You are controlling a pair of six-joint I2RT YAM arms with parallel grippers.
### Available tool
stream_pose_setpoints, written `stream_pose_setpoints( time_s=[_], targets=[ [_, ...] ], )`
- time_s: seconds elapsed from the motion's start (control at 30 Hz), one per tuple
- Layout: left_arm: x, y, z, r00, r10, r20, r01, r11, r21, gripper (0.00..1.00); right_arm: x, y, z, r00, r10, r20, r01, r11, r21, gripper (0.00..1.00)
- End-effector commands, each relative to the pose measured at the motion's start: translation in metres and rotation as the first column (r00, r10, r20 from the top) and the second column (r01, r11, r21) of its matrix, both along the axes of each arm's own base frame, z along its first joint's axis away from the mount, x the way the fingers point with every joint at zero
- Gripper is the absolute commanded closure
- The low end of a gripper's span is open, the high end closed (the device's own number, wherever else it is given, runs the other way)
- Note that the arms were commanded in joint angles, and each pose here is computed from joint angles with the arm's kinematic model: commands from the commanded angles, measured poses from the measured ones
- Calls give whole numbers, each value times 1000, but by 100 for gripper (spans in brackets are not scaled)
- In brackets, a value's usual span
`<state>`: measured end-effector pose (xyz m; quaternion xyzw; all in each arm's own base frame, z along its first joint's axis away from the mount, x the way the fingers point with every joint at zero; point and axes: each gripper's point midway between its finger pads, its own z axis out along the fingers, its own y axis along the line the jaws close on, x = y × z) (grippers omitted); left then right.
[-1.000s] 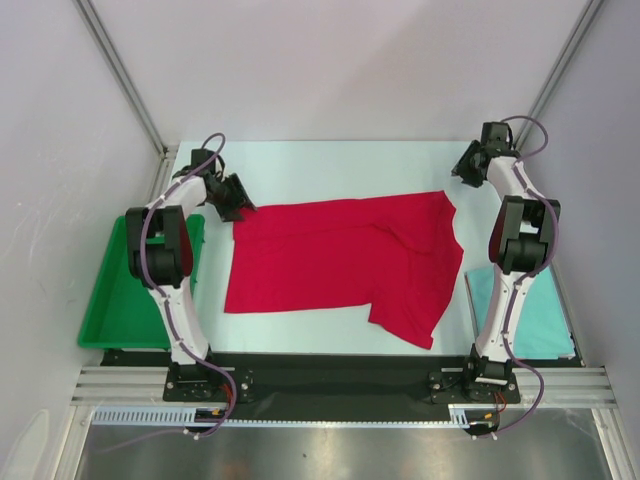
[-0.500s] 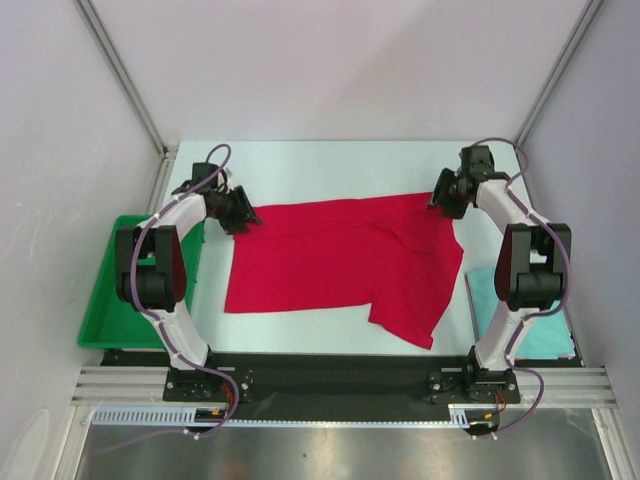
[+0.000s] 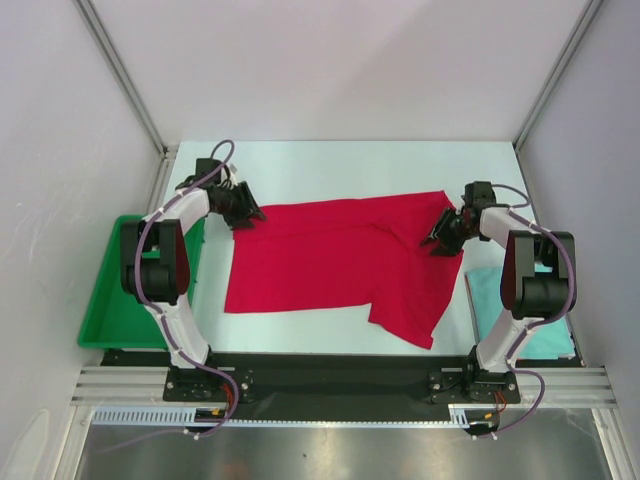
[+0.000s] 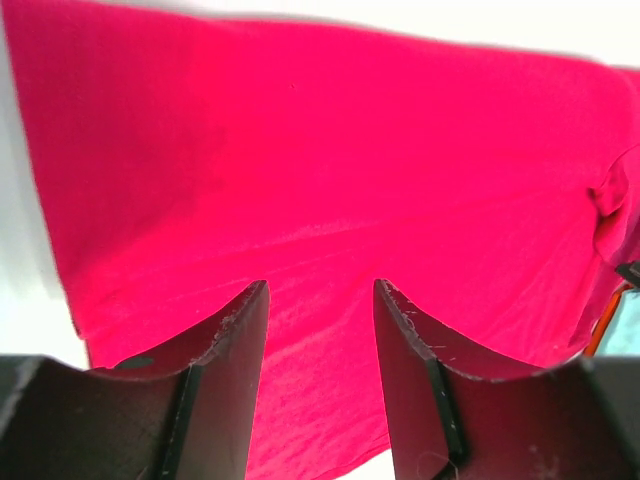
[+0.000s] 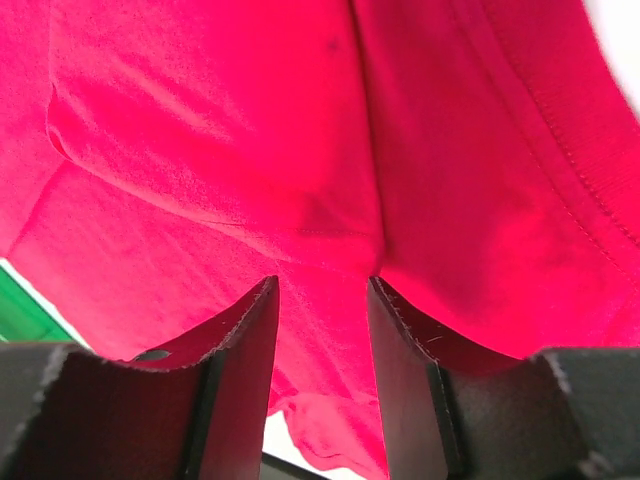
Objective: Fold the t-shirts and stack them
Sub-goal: Fold the tshirt
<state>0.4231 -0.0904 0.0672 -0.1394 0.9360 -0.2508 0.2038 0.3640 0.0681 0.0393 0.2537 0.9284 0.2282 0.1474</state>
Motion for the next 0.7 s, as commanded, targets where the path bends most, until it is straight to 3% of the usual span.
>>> stream_pose_setpoints(
  time_s=[0.0,0.37,0.67],
  targets=[
    [14,10,12,999,6,33,-5,1000,-12,49,11,-2,19,997,-47,63,45,998,40,54],
    [10,17,5,1000,19,16,-19,1000,-10,49,4,-8,7,994,-98,46,94,993,69,57],
    [11,25,-1,999,40,0,-40,999,-12,50,11,-10,7,989,-120,81,114,991,73,65]
  ],
)
